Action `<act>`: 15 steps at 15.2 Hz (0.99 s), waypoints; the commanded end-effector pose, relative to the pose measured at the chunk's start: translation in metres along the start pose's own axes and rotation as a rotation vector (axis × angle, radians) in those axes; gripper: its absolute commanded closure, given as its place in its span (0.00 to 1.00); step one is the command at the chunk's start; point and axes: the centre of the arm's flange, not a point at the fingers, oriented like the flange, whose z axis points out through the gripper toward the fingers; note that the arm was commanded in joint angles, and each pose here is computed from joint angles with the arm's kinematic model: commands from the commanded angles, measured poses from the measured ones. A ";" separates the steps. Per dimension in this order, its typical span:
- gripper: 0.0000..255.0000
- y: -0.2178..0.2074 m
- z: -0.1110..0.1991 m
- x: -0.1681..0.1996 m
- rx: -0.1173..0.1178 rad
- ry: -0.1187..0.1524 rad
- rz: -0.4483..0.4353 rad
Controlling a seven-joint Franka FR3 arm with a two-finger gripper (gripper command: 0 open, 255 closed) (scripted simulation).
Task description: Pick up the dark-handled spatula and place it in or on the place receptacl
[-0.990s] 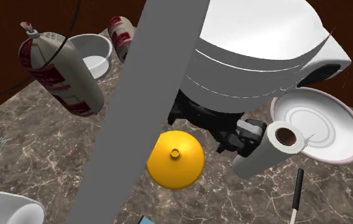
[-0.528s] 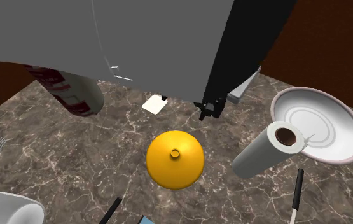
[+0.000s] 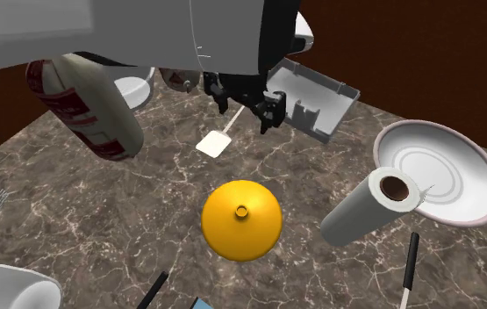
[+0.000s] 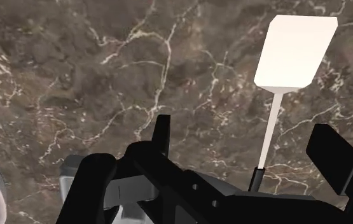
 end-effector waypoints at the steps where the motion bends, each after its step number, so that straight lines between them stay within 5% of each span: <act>1: 0.00 -0.014 0.015 0.018 -0.006 0.001 0.001; 9: 0.00 -0.075 0.068 0.085 -0.029 0.001 0.003; 15: 0.00 -0.074 0.099 0.085 -0.029 0.001 0.003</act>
